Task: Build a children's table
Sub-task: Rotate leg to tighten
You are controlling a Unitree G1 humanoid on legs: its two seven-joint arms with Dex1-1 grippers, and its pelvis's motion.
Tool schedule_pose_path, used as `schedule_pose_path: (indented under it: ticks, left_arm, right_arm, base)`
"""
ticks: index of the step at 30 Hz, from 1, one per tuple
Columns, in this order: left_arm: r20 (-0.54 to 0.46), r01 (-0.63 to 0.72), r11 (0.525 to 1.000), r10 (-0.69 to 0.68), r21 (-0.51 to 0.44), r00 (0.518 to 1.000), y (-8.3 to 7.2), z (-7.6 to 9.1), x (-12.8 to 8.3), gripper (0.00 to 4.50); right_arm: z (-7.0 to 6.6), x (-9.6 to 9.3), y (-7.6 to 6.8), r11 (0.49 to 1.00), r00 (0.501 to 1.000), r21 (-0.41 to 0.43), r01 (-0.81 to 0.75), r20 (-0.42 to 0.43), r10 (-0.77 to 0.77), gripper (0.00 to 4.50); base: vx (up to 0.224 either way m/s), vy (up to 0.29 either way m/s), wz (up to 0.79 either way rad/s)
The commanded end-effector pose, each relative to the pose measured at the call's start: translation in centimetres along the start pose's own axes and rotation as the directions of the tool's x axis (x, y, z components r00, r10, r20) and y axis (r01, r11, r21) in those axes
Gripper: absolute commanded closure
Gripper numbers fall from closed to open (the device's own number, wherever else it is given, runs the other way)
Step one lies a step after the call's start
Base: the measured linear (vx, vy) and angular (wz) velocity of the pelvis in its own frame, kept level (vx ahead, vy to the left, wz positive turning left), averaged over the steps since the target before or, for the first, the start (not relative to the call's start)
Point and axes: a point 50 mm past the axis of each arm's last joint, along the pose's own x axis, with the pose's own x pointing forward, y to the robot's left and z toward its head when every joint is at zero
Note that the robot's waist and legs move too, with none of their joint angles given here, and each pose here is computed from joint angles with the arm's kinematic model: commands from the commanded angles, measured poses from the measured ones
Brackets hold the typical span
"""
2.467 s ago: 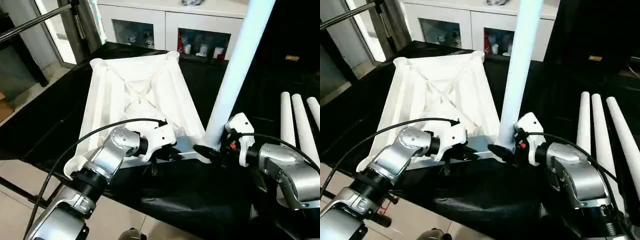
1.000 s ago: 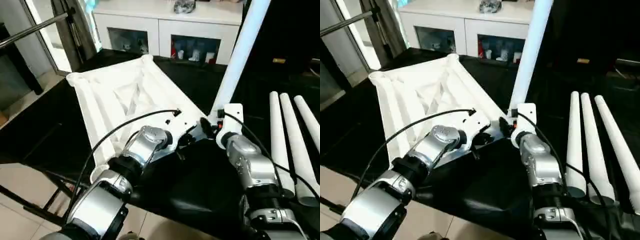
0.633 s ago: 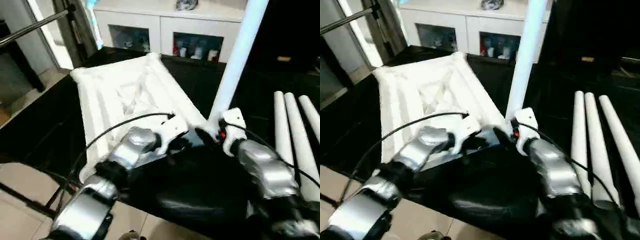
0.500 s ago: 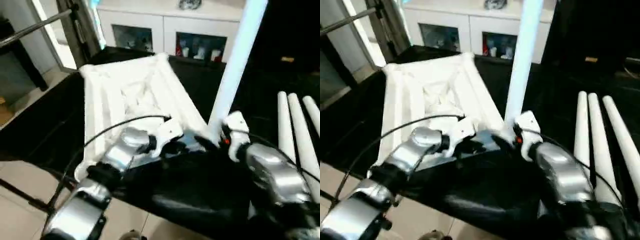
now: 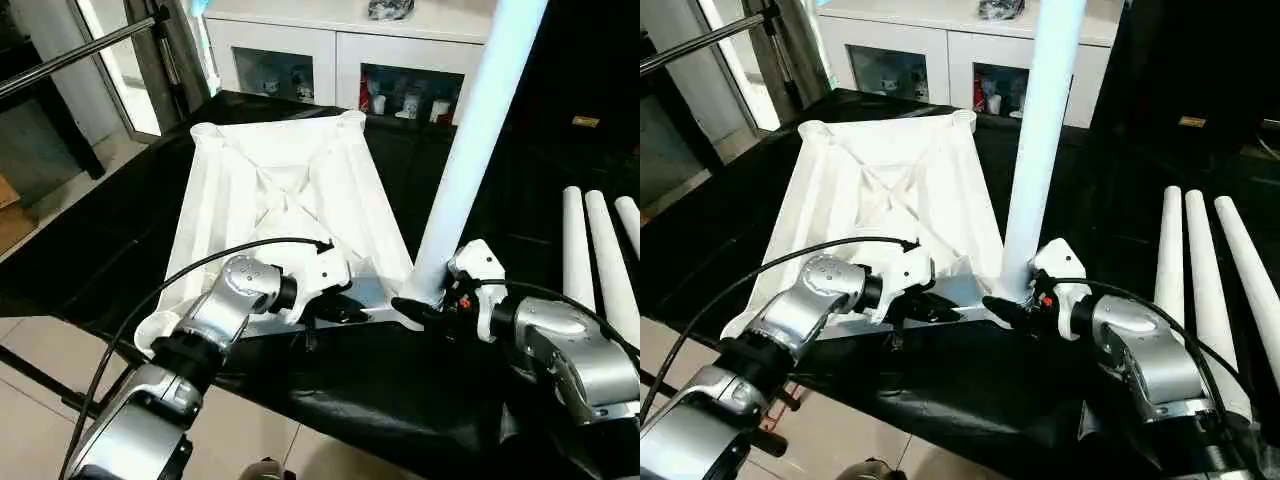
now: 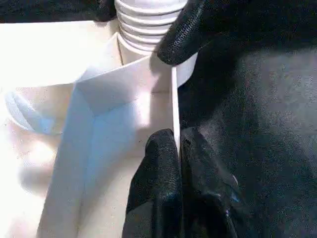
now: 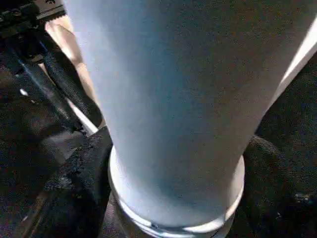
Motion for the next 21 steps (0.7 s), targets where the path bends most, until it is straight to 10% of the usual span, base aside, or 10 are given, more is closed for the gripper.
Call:
schedule_pose_path:
  ticks: [1,12,15,21]
  left_arm:
    - [0.077,0.036,0.996,-0.042,0.076,0.996,0.0,2.1,0.1,4.50]
    - [0.074,-0.101,0.995,0.102,-0.024,0.992,1.2,2.0,0.7,4.50]
    - [0.031,-0.283,0.952,0.289,-0.119,0.957,2.8,2.4,2.2,4.50]
    - [0.010,-0.376,0.916,0.381,-0.142,0.924,3.2,3.6,3.9,4.50]
  right_arm:
    - [0.2,0.3,0.6,0.999,0.999,0.004,-0.037,0.014,0.037,1.38]
    - [-0.5,1.9,0.4,0.987,0.992,0.117,0.106,0.054,-0.113,1.72]
    - [-1.3,4.8,-0.3,0.895,0.928,0.268,0.357,0.006,-0.372,1.72]
    - [-1.1,7.4,0.1,0.828,0.877,0.305,0.471,-0.057,-0.478,1.72]
  base:
    - [0.000,0.000,0.00]
    - [0.000,0.000,0.00]
    - [0.000,0.000,0.00]
    - [0.000,0.000,0.00]
